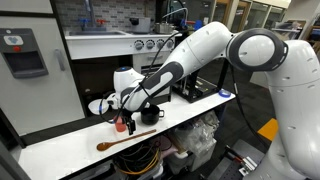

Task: Move the wooden spoon to the right, use the wooden spoon to stir the contents in the black pot, remove the spoon from the pot and place it on the right side of the counter

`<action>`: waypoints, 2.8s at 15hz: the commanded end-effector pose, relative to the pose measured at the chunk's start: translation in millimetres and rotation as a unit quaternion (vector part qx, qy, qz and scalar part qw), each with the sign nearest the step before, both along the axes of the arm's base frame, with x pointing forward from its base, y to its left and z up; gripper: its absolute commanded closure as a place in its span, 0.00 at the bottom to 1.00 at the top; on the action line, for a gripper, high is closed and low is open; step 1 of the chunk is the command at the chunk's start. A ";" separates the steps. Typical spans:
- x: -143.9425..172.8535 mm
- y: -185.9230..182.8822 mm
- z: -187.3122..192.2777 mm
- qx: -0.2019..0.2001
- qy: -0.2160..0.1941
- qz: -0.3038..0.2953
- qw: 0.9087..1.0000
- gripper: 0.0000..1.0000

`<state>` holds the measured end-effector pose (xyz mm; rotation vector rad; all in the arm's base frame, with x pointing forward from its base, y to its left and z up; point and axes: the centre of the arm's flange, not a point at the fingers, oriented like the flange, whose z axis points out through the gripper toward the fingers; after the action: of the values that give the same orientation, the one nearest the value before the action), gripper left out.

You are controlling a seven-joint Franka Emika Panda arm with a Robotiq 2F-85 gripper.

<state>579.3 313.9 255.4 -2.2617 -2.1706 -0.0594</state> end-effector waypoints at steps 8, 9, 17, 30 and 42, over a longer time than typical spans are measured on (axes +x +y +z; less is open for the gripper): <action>0.0 0.0 0.0 0.000 0.000 0.000 1.000 0.00; 0.0 0.0 0.0 0.000 0.000 0.000 1.000 0.00; 0.0 0.0 0.0 0.000 0.000 0.000 1.000 0.00; 9.7 19.0 -37.5 0.030 0.000 0.017 0.999 0.00; 10.7 41.8 -49.8 0.025 0.012 0.017 0.999 0.00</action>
<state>582.0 353.5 207.3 -2.1893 -2.1728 -0.0915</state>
